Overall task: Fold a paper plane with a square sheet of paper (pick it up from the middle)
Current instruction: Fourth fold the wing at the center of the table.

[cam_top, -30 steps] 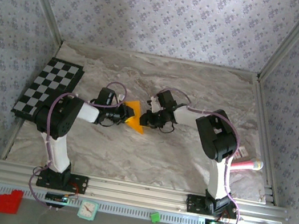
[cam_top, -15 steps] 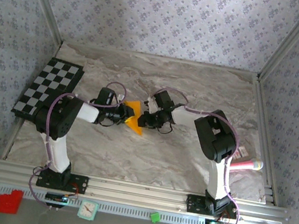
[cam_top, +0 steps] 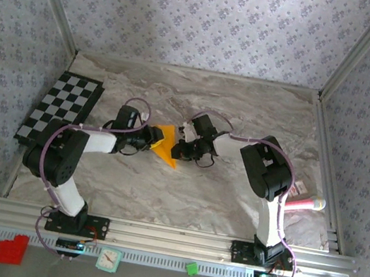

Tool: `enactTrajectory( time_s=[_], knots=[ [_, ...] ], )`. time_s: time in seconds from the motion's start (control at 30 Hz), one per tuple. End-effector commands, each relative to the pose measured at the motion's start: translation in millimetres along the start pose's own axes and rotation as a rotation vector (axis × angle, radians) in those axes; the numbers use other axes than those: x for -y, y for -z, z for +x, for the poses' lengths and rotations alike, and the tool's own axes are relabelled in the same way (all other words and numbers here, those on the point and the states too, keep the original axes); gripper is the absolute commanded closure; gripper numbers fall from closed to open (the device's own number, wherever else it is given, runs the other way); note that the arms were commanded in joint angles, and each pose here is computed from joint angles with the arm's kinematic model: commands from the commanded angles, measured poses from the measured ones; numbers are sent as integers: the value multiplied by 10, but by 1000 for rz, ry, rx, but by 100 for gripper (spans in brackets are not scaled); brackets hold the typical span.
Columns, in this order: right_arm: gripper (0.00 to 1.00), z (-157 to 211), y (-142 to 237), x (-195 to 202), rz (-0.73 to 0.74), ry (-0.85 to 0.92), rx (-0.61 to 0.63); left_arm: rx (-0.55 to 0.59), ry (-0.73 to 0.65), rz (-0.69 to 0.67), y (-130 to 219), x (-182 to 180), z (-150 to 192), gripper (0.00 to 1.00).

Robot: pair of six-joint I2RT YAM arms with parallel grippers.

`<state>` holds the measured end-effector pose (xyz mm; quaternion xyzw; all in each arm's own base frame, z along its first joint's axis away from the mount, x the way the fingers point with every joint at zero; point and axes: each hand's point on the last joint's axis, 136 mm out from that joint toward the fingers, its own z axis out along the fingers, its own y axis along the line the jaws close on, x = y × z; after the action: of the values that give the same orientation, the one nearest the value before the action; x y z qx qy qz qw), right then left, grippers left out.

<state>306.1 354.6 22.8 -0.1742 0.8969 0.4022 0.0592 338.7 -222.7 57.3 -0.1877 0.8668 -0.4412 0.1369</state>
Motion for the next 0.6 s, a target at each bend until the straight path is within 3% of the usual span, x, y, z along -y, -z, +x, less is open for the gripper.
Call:
enactTrajectory(
  time_s=[0.0,0.37,0.57],
  knots=[
    [94,214,-58,210,44,-65,-49,-29,18,-94,-50,-251,87,73],
    [96,190,-45,196,-21,-121,-23,-73,117,-270,-94,-672,204,84],
    [97,199,-38,246,-49,-176,-12,-79,131,-274,-92,-685,228,85]
  ],
)
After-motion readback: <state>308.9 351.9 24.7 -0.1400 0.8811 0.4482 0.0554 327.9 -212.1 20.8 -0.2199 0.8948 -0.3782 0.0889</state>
